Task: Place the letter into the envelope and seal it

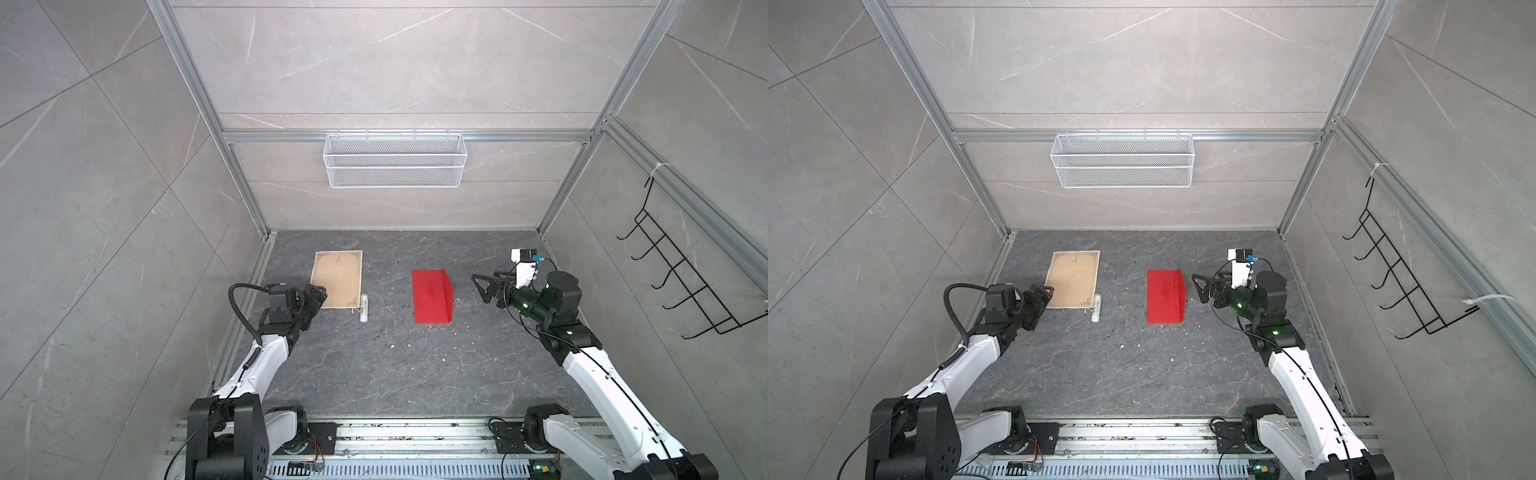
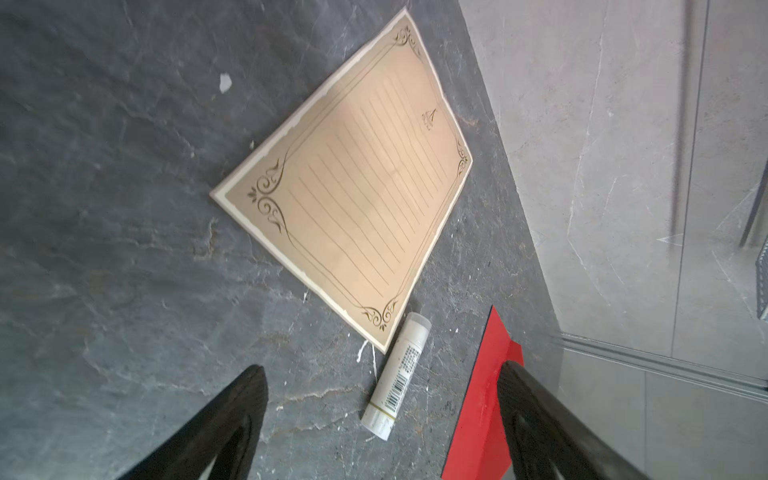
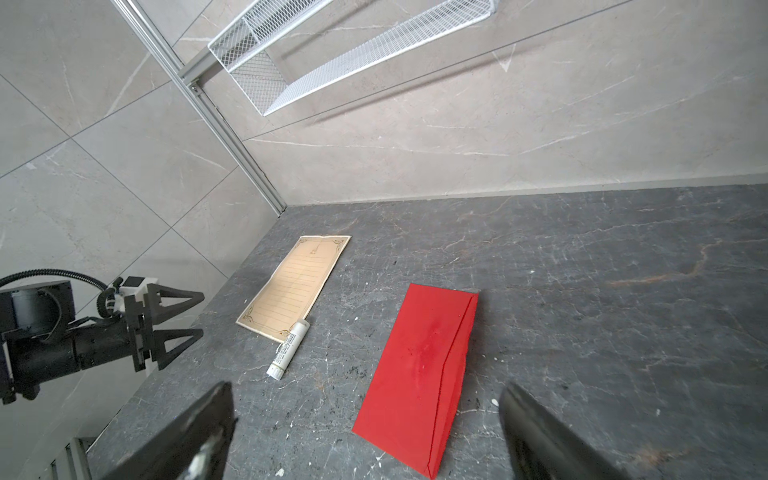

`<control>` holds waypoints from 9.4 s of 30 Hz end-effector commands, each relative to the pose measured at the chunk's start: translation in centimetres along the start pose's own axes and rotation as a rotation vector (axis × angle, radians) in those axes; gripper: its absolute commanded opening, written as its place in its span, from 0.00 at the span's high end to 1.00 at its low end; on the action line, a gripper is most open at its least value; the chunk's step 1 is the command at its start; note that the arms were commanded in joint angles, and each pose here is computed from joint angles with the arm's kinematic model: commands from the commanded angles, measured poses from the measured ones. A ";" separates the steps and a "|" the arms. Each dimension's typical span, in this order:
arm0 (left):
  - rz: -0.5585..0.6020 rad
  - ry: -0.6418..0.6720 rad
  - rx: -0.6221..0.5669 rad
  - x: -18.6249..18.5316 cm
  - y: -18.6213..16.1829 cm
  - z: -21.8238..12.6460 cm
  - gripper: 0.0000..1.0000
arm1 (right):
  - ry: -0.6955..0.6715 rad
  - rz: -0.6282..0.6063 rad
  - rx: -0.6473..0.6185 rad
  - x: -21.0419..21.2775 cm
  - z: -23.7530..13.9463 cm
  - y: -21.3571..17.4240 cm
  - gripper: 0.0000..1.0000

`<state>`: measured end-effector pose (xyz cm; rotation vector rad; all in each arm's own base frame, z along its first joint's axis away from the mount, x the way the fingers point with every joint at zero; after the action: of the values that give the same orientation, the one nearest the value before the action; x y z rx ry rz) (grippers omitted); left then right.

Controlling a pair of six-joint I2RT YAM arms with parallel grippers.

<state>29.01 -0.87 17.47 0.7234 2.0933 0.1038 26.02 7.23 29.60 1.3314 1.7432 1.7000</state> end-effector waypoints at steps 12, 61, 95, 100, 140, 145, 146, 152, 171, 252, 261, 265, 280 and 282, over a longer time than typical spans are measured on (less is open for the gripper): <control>0.051 0.010 0.014 3.2 3.7 3.2 0.15 | 0.083 -0.075 -0.032 1.0 -0.8 -0.3 0.01; -0.093 -0.225 0.077 3.3 6.6 8.9 1.00 | 0.123 -0.084 -0.008 0.7 0.2 -1.0 0.01; 0.328 -0.394 0.026 -22.6 -0.5 -7.3 1.00 | 0.246 -0.352 -0.015 14.1 8.6 2.3 0.06; 0.338 -0.374 0.042 -23.2 -3.1 -7.3 1.00 | 0.213 -0.334 0.004 15.1 11.0 1.7 0.09; 0.475 -0.531 0.017 -24.1 -7.6 -9.3 0.37 | -0.083 -0.470 -0.049 16.6 16.2 -0.1 1.00; 0.644 -0.597 -0.085 -22.1 -7.3 -11.7 0.12 | -0.012 -0.462 -0.027 14.5 13.6 1.4 1.00; 0.681 -0.611 -0.101 -21.6 -7.4 -12.0 0.08 | 0.010 -0.451 -0.022 14.0 13.0 1.7 1.00; 0.857 -0.735 -0.087 -20.1 -8.6 -13.6 0.00 | 0.141 -0.376 0.010 11.5 10.0 3.4 1.00; 1.063 -1.087 0.045 -18.9 -12.2 -13.6 0.00 | 0.534 -0.469 -0.115 12.0 3.5 1.6 1.00; 1.623 -1.249 0.144 -15.4 -14.5 -9.7 1.00 | 0.757 -0.840 0.056 15.3 -0.7 4.2 0.07; 1.625 -1.305 0.186 -15.7 -15.1 -9.2 1.00 | 0.739 -0.933 0.168 16.5 2.4 2.6 0.10; 1.627 -1.331 0.203 -15.5 -15.3 -9.1 1.00 | 0.707 -0.946 0.194 16.5 3.6 2.4 0.16; 1.615 -1.386 0.209 -16.0 -15.4 -9.2 1.00 | 0.707 -0.944 0.335 15.9 6.7 0.6 0.58; 1.610 -1.386 0.212 -16.0 -15.4 -9.2 1.00 | 0.711 -0.944 0.340 15.9 6.6 0.5 0.66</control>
<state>21.70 -19.98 27.33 1.7950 -0.0001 0.1491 23.86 23.54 33.58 -0.1576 2.5102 1.3666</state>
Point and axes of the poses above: each gripper's point midway between its finger pads, its own z axis out along the fingers, its own x axis along the line the jaws close on, y = z × x, the point moved 8 cm from there along -z, back along the fingers, and after that the axes turned 3 degrees about -z, right-handed, at the moved point
